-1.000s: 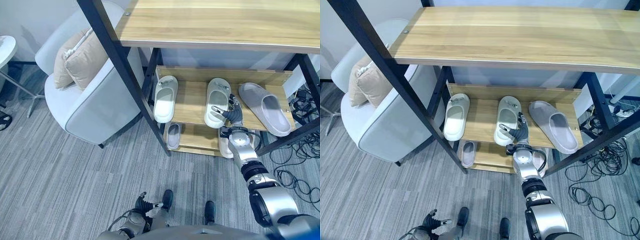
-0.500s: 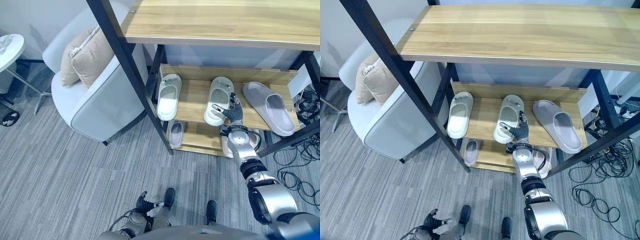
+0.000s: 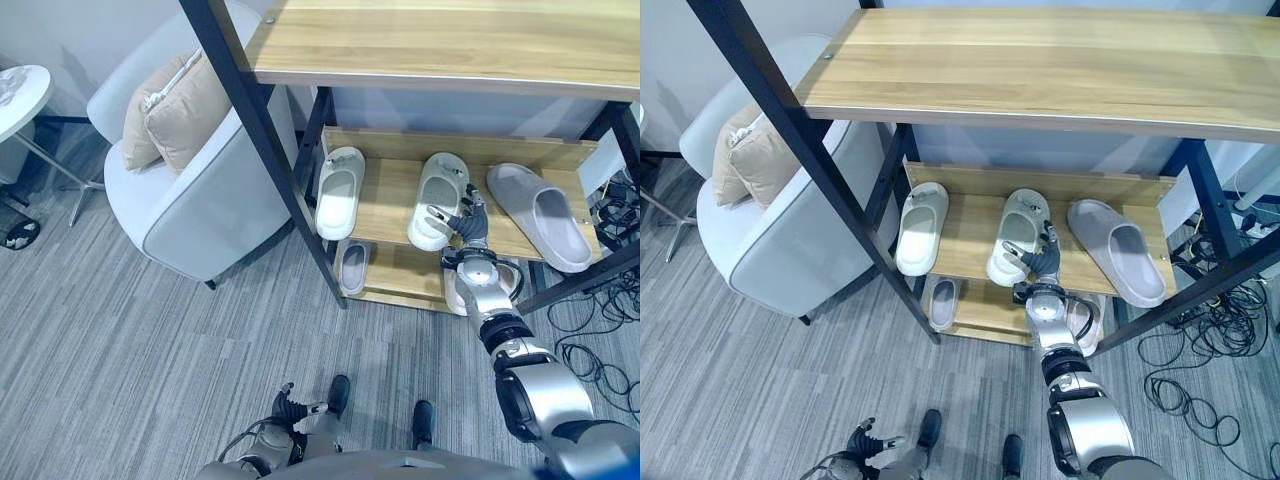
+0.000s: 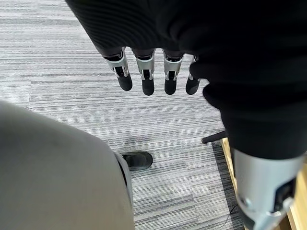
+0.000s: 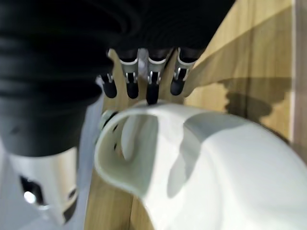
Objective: Arrange the slippers neatly on the shoe rack.
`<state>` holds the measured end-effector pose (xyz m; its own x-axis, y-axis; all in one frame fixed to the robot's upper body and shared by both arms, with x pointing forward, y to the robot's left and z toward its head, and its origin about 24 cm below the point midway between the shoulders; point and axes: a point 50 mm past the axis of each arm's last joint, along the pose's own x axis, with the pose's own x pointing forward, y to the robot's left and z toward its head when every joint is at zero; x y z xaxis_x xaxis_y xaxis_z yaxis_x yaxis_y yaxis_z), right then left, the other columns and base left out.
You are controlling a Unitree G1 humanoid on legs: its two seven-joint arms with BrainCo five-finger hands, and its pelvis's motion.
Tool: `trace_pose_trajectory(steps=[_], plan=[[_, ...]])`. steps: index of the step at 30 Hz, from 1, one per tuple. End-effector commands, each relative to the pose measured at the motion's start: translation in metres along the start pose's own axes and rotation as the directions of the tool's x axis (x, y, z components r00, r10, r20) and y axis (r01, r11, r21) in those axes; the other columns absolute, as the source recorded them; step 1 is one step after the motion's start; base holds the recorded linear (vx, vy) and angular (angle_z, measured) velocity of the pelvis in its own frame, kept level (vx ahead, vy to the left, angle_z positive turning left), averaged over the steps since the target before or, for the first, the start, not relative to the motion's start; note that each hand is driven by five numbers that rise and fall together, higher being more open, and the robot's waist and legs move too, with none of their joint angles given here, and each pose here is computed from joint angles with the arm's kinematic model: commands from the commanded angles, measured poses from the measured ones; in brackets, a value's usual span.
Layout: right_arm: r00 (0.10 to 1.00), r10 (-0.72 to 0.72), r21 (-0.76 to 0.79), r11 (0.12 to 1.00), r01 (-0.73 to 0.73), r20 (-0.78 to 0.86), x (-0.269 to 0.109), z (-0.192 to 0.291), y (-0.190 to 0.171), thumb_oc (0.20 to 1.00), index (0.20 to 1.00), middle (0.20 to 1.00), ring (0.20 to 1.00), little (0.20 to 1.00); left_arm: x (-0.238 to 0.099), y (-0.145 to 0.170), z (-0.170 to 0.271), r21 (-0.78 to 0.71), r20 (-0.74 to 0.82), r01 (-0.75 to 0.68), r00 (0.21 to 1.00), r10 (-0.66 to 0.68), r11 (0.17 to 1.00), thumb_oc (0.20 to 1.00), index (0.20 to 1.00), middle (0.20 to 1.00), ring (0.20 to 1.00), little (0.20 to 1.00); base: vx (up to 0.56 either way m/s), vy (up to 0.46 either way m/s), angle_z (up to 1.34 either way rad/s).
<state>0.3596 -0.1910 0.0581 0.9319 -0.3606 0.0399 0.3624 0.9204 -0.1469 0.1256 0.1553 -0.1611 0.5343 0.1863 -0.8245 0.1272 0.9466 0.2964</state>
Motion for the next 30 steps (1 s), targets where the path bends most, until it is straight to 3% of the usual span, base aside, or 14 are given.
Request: trace_pose_trajectory(steps=[1,9,17,30], plan=[[0.983,-0.006,0.083,0.996,-0.01,0.186,0.02,0.065,0.021,1.0,1.0,1.0,1.0,1.0,-0.016,-0.017,-0.044,0.056,-0.168,0.057,0.985,-0.047,0.997,1.0,1.0,1.0,1.0,1.0,-0.01,0.007,0.05],[0.984,0.019,0.107,0.994,-0.038,0.177,0.038,0.088,0.016,1.0,1.0,1.0,1.0,1.0,-0.013,-0.013,-0.038,0.056,-0.146,0.047,0.989,-0.039,0.997,1.0,1.0,1.0,1.0,1.0,0.0,0.0,0.06],[0.991,0.067,0.165,0.983,-0.086,0.116,0.024,0.074,0.044,1.0,1.0,1.0,1.0,1.0,-0.012,-0.018,-0.031,0.037,-0.127,0.063,0.99,-0.058,0.997,1.0,1.0,1.0,1.0,1.0,0.0,0.0,0.0],[0.988,-0.073,0.236,0.971,0.04,0.136,0.018,0.072,0.039,1.0,1.0,1.0,1.0,1.0,-0.013,-0.017,-0.033,0.04,-0.128,0.051,0.991,-0.046,0.998,1.0,1.0,1.0,1.0,1.0,0.0,0.003,0.01]])
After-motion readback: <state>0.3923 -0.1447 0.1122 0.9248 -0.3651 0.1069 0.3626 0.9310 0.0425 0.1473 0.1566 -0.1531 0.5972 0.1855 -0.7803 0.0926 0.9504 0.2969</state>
